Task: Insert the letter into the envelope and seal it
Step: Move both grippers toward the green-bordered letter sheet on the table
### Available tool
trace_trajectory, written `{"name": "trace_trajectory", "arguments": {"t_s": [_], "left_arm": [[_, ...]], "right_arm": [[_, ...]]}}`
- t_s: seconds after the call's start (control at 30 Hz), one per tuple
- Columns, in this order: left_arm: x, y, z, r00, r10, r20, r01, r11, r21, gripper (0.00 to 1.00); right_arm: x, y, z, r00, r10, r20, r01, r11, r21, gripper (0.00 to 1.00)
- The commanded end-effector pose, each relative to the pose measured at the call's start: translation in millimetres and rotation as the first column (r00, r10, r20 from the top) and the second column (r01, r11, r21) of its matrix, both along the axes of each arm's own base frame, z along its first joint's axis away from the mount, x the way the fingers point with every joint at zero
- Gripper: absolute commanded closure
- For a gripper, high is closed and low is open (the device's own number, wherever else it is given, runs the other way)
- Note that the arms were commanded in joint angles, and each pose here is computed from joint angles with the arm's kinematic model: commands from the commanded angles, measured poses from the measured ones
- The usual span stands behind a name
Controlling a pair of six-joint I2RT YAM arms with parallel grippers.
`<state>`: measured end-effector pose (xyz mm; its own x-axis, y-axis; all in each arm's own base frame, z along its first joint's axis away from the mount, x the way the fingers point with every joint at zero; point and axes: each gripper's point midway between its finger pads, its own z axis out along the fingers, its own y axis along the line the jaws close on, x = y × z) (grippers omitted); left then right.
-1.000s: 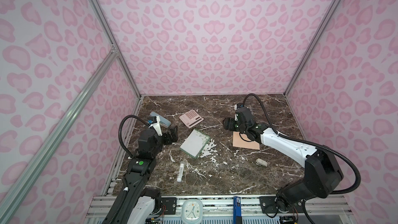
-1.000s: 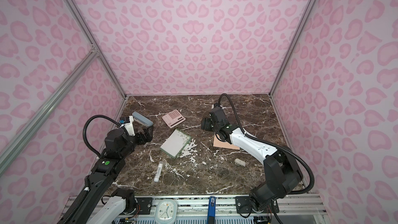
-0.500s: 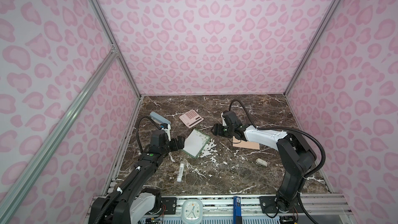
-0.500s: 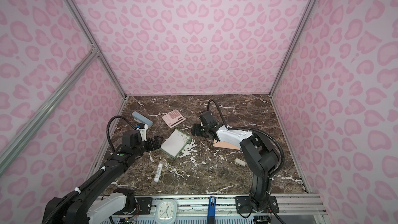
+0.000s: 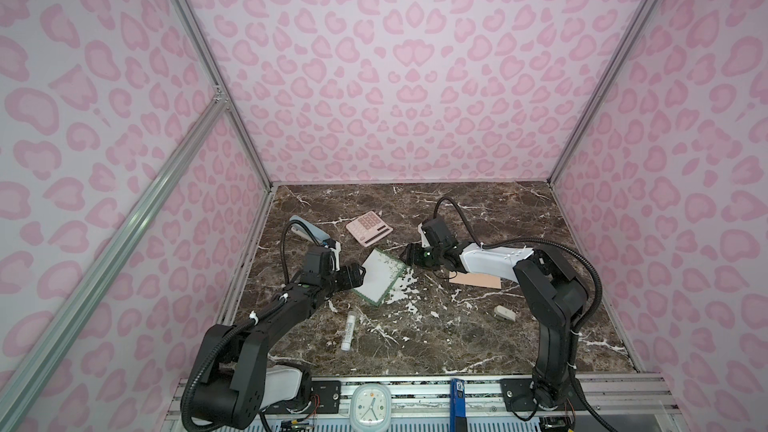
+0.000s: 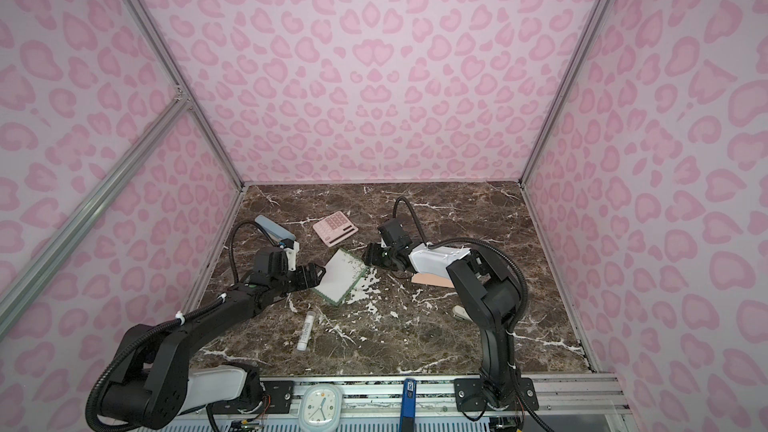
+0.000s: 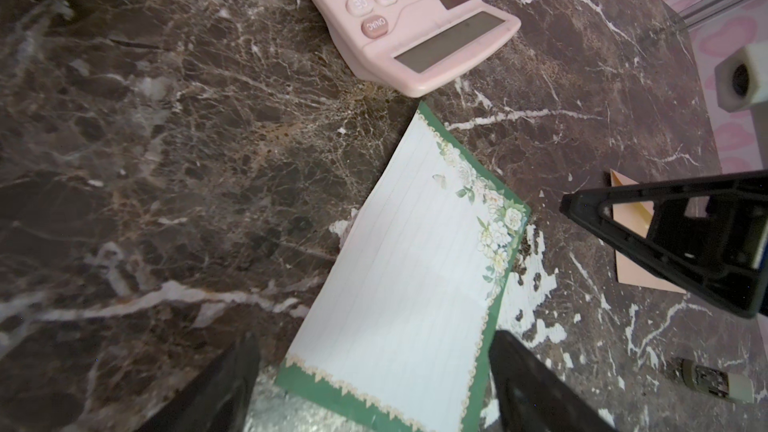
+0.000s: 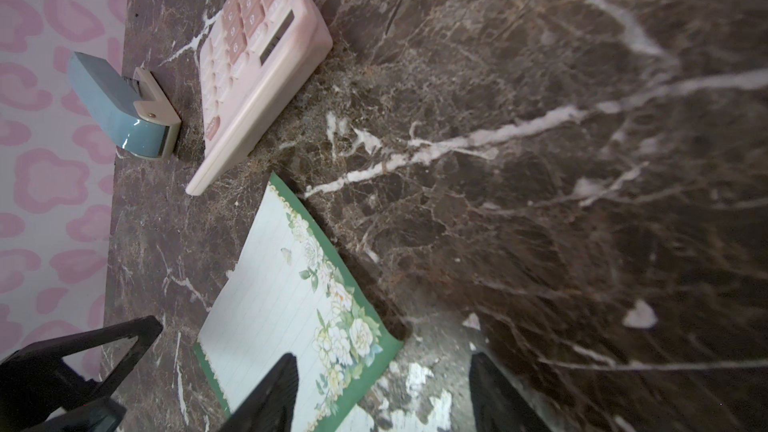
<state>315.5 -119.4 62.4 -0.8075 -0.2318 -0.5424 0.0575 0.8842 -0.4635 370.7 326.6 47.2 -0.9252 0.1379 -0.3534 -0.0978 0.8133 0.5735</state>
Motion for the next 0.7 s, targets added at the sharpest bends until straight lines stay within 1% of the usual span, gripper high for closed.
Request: {"name": "trace_trajectory", "arguments": {"t_s": [0.0,0.3,0.43,0.67], "left_arm": [[11,-8,4,1.0,-0.015,0.017,0.015,1.0,-0.01,0.13],[17,-21,-2,0.997,-0.074,-0.025,0.074,0.997,-0.01,0.14],[18,-23,-8,0.995,-0.087,-0.053,0.088,0.996,-0.001,0.18],[15,-25,-17,0.99,-0.103,-0.094,0.104,0.995,0.005,0.19]], "right_arm": [[-1,7,-4,1.0,0.006,-0.011,-0.005,0.999,0.039,0.34],[-6,11,-8,0.999,0.013,-0.031,-0.011,0.997,0.072,0.36],[-6,13,-10,0.999,0.015,-0.039,-0.012,0.996,0.088,0.38],[-10,15,-16,0.999,0.02,-0.051,-0.014,0.994,0.112,0.42]]}}
